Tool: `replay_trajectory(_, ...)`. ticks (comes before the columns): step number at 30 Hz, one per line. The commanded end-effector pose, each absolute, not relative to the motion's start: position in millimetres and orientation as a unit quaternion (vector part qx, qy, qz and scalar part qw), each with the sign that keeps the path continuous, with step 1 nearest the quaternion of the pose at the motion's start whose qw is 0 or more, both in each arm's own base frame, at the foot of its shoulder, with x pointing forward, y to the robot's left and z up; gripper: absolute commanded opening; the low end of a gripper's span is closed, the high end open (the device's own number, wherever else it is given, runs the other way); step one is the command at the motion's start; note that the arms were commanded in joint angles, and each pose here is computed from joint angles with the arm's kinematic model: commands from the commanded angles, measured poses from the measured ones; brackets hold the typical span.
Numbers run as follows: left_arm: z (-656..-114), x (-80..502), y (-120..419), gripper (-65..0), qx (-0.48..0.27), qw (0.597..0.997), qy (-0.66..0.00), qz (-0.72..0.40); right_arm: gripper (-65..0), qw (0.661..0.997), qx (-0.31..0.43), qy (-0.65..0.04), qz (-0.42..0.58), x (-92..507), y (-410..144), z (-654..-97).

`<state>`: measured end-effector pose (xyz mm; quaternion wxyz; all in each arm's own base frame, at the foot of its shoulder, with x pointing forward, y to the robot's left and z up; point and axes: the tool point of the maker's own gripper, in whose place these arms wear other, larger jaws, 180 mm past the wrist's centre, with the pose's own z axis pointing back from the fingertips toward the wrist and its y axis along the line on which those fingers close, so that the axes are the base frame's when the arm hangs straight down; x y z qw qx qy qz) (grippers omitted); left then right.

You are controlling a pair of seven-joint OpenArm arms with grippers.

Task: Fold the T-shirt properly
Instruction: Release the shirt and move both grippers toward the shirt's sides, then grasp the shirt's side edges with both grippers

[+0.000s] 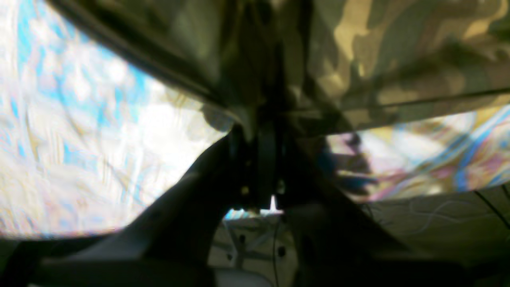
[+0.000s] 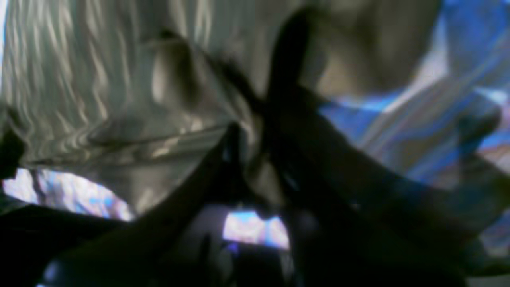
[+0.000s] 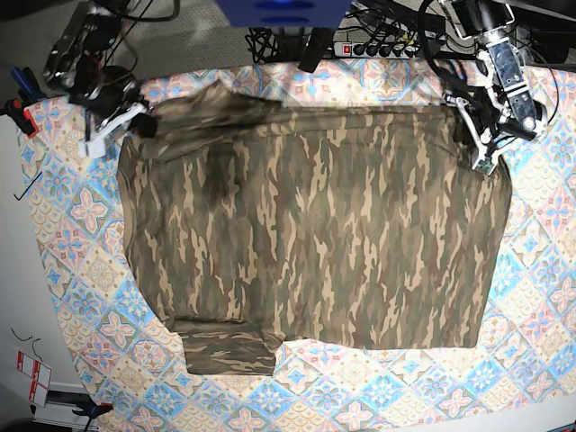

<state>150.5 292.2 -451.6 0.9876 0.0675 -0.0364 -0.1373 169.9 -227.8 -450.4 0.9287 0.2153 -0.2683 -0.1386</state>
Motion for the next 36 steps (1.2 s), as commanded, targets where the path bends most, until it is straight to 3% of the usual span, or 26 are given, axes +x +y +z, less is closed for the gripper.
replay_trajectory(1,-443.0,153.0,305.5,-65.0,0.104,0.984,-0.026,-0.139,-64.3,0.931,0.178,-0.284,-0.144,175.7,-257.0,-440.5)
replay_trajectory(8,-444.5,183.7,271.8,-65.0,0.094,0.983,-0.049,-0.148,-64.3,0.946,0.124,-0.267,-0.137,186.3,-288.3,-434.8)
replay_trajectory(16,-429.7,204.8,287.0,-65.0,0.116,0.980,-0.069,-0.146,-64.3,0.941,0.080,-0.314,-0.094,208.2,-295.1,-394.8)
replay_trajectory(23,-414.4,218.8,309.4,-65.0,0.142,0.979,-0.082,-0.123,-64.3,0.947,0.047,-0.314,-0.053,235.3,-288.4,-374.1)
replay_trajectory(36,-396.8,216.6,345.5,-65.0,0.244,0.963,-0.020,-0.117,-64.3,0.958,-0.062,-0.279,0.040,284.1,-278.4,-363.6)
